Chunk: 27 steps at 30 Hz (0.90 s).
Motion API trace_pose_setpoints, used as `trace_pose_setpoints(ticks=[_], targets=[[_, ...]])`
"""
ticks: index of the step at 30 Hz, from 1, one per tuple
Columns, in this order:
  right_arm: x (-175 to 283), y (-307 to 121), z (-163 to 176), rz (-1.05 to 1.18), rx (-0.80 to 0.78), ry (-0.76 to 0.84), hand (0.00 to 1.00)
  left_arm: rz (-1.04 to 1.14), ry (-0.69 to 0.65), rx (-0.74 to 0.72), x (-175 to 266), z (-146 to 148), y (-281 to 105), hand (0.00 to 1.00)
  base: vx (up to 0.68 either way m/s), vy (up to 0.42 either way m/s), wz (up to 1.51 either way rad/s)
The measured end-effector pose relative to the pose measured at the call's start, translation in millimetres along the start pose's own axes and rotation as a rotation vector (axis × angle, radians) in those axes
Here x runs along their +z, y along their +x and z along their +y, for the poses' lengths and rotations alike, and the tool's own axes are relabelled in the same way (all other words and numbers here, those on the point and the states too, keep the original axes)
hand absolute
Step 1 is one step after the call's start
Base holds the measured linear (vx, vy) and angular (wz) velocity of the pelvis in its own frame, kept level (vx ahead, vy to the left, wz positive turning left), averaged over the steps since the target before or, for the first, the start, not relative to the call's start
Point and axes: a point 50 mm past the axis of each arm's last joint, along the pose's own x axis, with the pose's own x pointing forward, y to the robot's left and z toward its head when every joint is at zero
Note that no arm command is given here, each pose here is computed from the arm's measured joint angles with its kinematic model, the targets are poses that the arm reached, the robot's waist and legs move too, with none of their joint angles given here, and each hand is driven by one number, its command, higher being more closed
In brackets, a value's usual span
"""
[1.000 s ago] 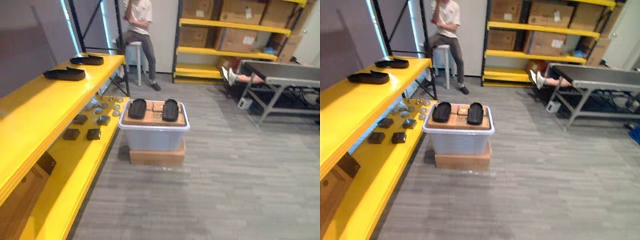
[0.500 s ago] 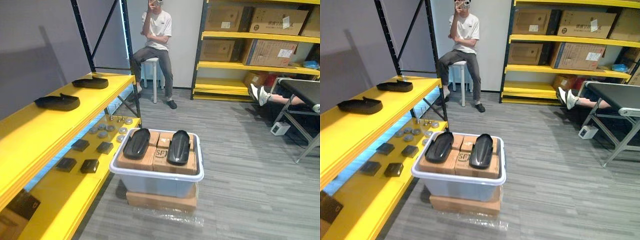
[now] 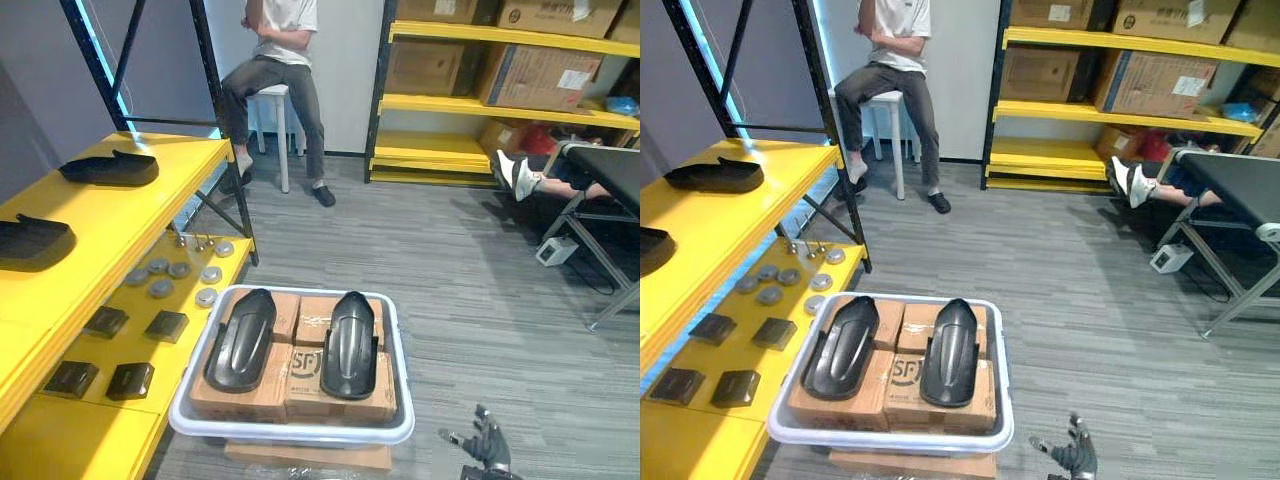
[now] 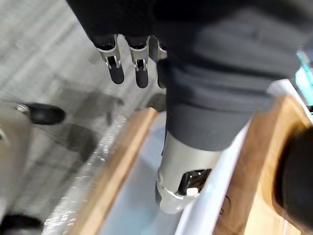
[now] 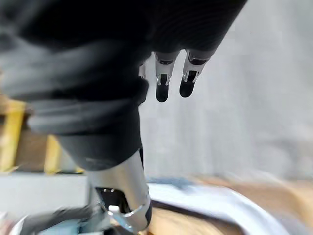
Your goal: Walk over and take plastic housings, then place them on the shelf
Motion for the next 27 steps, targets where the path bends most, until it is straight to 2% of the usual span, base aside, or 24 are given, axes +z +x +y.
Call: trace_pose_setpoints(ticks=[4,8,12,19,27], targets=[[51,23,0,-0.193,-0.053,-0.015,0.00,-0.016,0.015,-0.017,4,-10,1,0.00,0.15,-0.072,0.01],[112,42,18,-0.390,-0.066,0.026,0.00,-0.068,0.060,-0.065,22,-32,4,0.00,0.05,0.028,0.20],[152,50,38,-0.509,-0.050,0.035,0.00,-0.134,0.091,-0.104,42,-49,6,0.00,-0.03,0.062,0.16],[164,59,58,-0.507,-0.039,0.036,0.00,-0.187,0.128,-0.120,61,-62,8,0.00,-0.02,0.069,0.12],[143,59,74,-0.362,-0.081,-0.034,0.00,-0.220,0.113,-0.099,74,-68,9,0.00,-0.05,0.055,0.01]])
